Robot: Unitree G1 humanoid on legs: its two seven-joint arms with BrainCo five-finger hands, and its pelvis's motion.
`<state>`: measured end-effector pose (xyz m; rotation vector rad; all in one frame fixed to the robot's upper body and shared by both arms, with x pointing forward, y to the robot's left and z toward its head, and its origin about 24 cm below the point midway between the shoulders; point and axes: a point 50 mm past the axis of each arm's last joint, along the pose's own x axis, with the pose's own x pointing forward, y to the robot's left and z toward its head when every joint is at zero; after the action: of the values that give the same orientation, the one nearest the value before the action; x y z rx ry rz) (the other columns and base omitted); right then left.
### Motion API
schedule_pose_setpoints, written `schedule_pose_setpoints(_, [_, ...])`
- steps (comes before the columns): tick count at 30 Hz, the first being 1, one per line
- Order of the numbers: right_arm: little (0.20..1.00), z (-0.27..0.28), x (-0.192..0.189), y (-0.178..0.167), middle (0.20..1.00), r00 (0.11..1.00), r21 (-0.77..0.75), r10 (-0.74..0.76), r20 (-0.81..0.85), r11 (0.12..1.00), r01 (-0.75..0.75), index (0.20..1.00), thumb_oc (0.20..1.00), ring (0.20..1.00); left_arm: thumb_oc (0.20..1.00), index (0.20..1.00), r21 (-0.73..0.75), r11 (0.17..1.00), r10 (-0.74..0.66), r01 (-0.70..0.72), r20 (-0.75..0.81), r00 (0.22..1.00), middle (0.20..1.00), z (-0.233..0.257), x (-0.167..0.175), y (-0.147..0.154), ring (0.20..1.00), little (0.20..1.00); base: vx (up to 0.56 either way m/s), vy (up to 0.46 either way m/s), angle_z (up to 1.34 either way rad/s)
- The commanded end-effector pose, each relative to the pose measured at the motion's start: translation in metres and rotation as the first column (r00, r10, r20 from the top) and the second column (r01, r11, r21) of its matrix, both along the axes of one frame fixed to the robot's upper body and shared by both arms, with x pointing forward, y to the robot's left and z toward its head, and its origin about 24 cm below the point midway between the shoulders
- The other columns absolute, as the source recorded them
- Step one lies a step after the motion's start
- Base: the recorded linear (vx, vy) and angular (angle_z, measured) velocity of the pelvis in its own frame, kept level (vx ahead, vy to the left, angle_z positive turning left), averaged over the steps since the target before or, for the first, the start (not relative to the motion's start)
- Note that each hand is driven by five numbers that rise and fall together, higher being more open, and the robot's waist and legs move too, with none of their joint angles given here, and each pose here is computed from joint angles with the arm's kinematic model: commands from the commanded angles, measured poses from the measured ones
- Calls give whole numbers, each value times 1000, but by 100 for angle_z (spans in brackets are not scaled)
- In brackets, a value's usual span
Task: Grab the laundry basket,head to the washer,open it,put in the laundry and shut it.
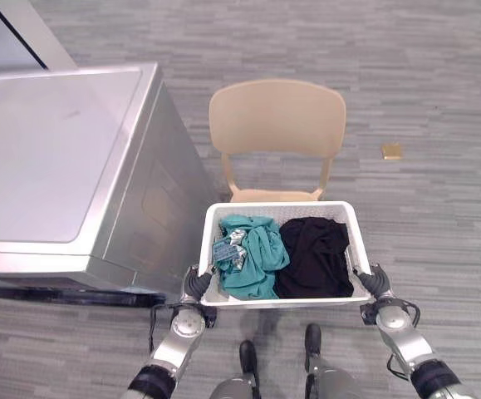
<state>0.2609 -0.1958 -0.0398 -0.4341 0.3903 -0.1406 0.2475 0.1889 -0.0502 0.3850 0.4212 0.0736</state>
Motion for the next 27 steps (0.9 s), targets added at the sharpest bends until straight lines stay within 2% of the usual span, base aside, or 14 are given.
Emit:
schedule_pose_setpoints(1, [200, 39, 28, 55, 200, 966, 134, 126, 224, 978, -159, 200, 200, 200, 200, 200, -29, 997, -69, 78, 227, 971, 200, 40, 40, -32, 200, 200, -50, 56, -2])
schedule_pose_setpoints(6, [200, 40, 34, 66, 200, 966, 158, 132, 224, 973, -169, 200, 200, 200, 200, 200, 36, 997, -76, 69, 266, 961, 200, 50, 53, -29, 200, 200, -16, 59, 3])
schedule_pose_setpoints(7, [200, 40, 34, 68, 200, 965, 162, 133, 224, 972, -171, 200, 200, 200, 260, 260, 44, 997, -76, 67, 265, 961, 260, 50, 53, -28, 260, 260, 14, 36, 4])
schedule_pose_setpoints(8, [238, 40, 34, 68, 238, 966, 162, 133, 224, 972, -171, 238, 238, 238, 570, 570, 44, 997, -76, 67, 265, 961, 570, 50, 53, -28, 570, 570, 20, 57, 2])
schedule_pose_setpoints(9, [580, 39, 35, 71, 580, 966, 169, 136, 221, 970, -175, 580, 580, 580, 1000, 1000, 45, 997, -69, 59, 263, 962, 1000, 50, 54, -27, 1000, 1000, 22, 55, 0])
schedule_pose_setpoints(10, [1000, 39, 35, 73, 1000, 965, 171, 141, 219, 969, -180, 1000, 1000, 1000, 1000, 1000, 38, 998, -65, 57, 260, 964, 1000, 49, 55, -28, 1000, 1000, 22, 55, 1])
schedule_pose_setpoints(19, [1000, 47, 42, 77, 1000, 958, 158, 161, 237, 967, -202, 1000, 1000, 1000, 1000, 1000, 39, 997, -69, 60, 302, 951, 1000, 63, 67, -30, 1000, 1000, 22, 11, 2])
schedule_pose_setpoints(27, [1000, 52, 46, 64, 1000, 955, 147, 156, 251, 969, -197, 1000, 1000, 1000, 1000, 1000, 39, 998, -67, 57, 346, 936, 1000, 74, 70, -22, 1000, 1000, 0, 0, 0])
